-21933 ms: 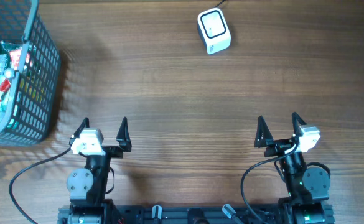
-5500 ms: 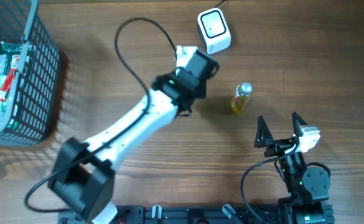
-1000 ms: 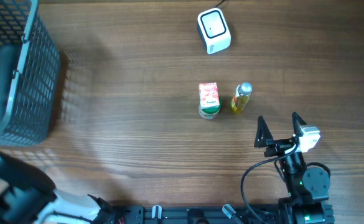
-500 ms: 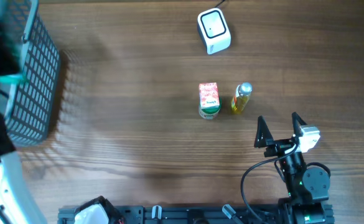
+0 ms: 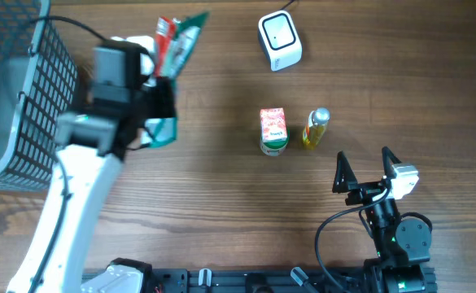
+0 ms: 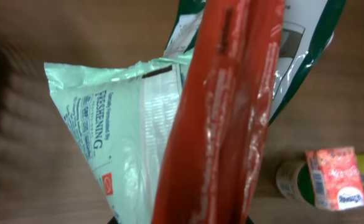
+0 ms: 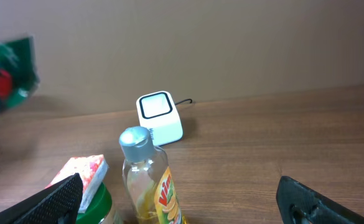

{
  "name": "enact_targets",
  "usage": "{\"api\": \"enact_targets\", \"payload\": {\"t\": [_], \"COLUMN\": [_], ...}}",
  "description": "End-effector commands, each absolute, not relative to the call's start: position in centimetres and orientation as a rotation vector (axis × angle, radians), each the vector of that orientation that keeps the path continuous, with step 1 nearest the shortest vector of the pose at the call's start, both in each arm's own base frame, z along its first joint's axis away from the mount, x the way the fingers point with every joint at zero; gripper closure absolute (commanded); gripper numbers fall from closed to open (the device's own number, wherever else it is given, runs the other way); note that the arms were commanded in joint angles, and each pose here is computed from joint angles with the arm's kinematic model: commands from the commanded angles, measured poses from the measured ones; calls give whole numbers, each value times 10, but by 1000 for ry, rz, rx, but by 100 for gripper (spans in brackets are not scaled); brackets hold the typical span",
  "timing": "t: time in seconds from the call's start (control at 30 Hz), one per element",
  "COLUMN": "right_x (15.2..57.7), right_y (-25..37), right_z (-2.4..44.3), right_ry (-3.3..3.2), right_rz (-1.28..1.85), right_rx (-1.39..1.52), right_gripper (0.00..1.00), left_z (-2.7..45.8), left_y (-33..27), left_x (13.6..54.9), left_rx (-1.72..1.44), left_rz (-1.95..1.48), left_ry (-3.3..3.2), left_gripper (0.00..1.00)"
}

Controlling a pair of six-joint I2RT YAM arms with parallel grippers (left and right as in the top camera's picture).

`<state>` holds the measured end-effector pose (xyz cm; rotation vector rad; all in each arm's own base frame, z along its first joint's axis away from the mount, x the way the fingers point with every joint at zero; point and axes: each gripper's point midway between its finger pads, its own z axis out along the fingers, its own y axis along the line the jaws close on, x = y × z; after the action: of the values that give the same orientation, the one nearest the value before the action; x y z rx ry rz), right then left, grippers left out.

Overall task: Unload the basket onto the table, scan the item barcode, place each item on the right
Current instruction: 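Lower the green packets with the left gripper onto the table left of the pack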

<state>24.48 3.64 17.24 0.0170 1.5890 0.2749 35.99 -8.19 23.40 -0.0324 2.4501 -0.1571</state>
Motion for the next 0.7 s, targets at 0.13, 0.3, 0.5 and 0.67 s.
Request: {"api": "enact_targets", "payload": {"t": [0.13, 0.3, 0.5, 0.67], "right_x": [245, 245, 245, 245], "right_y": [33, 33, 33, 33], "right_z": [174, 174, 174, 174], "right_ry": [1581, 1581, 1581, 1581], "right_rz": [262, 262, 262, 262], "right_rx": [30, 30, 30, 30], "right_gripper": [0, 0, 0, 0], "left_z": [127, 86, 49, 40], "left_y": [-116, -114, -128, -142], "left_x": [364, 362, 358, 351], "left_rx": [-42, -4, 51, 94], "left_rz": [-20, 175, 128, 28], "left_ry": [2479, 2483, 2582, 2635], "left_gripper": [95, 94, 66, 21]}}
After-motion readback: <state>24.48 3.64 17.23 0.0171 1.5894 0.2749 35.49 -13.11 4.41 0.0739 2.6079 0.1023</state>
